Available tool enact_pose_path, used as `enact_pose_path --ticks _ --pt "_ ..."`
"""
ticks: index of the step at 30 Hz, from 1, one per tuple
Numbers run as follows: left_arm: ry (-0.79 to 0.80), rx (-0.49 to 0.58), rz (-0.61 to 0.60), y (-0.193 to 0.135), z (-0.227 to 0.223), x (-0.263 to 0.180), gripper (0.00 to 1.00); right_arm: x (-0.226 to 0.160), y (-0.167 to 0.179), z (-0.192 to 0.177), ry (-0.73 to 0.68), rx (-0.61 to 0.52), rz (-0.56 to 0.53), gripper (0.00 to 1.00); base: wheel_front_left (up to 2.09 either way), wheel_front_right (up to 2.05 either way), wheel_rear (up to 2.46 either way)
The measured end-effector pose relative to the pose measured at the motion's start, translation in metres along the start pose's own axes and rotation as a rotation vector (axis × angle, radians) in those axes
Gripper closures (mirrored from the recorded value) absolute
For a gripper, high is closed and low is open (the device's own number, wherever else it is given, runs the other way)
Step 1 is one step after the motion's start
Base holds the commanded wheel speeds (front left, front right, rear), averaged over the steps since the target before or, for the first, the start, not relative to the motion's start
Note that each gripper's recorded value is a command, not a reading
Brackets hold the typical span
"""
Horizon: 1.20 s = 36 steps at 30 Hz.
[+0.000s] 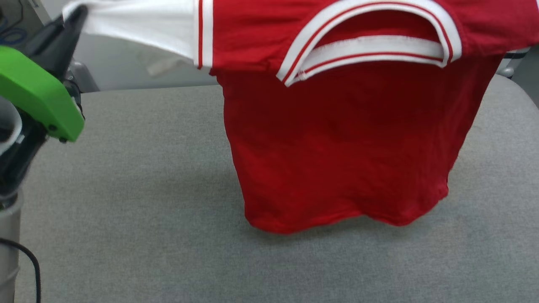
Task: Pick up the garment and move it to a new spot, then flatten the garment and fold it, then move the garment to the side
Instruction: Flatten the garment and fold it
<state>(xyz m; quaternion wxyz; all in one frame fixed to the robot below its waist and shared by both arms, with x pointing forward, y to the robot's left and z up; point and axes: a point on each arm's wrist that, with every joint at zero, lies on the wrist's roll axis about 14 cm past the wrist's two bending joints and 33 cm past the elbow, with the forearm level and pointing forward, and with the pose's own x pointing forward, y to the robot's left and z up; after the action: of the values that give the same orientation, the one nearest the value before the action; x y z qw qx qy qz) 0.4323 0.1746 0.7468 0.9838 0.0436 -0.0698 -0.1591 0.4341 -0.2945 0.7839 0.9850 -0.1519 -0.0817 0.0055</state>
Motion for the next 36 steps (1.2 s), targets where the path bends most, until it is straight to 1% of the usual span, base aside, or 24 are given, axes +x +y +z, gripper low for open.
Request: enact_pose_path --ticks 3,8,15,19,22,25,29,33,36 --pt "-0.033 0.018 -0.002 0.007 0.009 0.022 1.00 0.024 -0.001 0.004 -0.021 -0.036 -0.007 1.00 0.00 0.00 0.00" --pt "-0.084 0.044 0.000 0.023 0.020 0.066 1.00 0.069 0.004 -0.005 -0.027 -0.035 -0.001 1.00 0.00 0.00 0.00" --pt "-0.143 0.090 0.063 0.061 0.022 0.131 1.00 0.140 0.017 -0.015 -0.063 -0.044 0.004 1.00 0.00 0.00 0.00" --pt "-0.214 0.122 0.103 0.082 0.021 0.168 1.00 0.180 0.026 -0.017 -0.138 -0.030 0.000 1.00 0.00 0.00 0.00" --pt "-0.259 0.140 0.127 0.094 0.016 0.194 1.00 0.209 0.033 -0.026 -0.180 -0.019 -0.012 1.00 0.00 0.00 0.00" --pt "-0.279 0.143 0.143 0.103 -0.003 0.219 1.00 0.235 0.043 -0.051 -0.179 -0.001 -0.014 1.00 0.00 0.00 0.00" --pt "-0.249 0.122 0.146 0.109 -0.053 0.249 1.00 0.261 0.059 -0.102 -0.131 0.031 -0.009 1.00 0.00 0.00 0.00" --pt "-0.187 0.086 0.142 0.109 -0.111 0.265 1.00 0.273 0.079 -0.158 -0.053 0.058 0.012 1.00 0.00 0.00 0.00" --pt "-0.142 0.049 0.142 0.110 -0.145 0.266 1.00 0.274 0.093 -0.190 -0.001 0.072 0.032 1.00 0.00 0.00 0.00"
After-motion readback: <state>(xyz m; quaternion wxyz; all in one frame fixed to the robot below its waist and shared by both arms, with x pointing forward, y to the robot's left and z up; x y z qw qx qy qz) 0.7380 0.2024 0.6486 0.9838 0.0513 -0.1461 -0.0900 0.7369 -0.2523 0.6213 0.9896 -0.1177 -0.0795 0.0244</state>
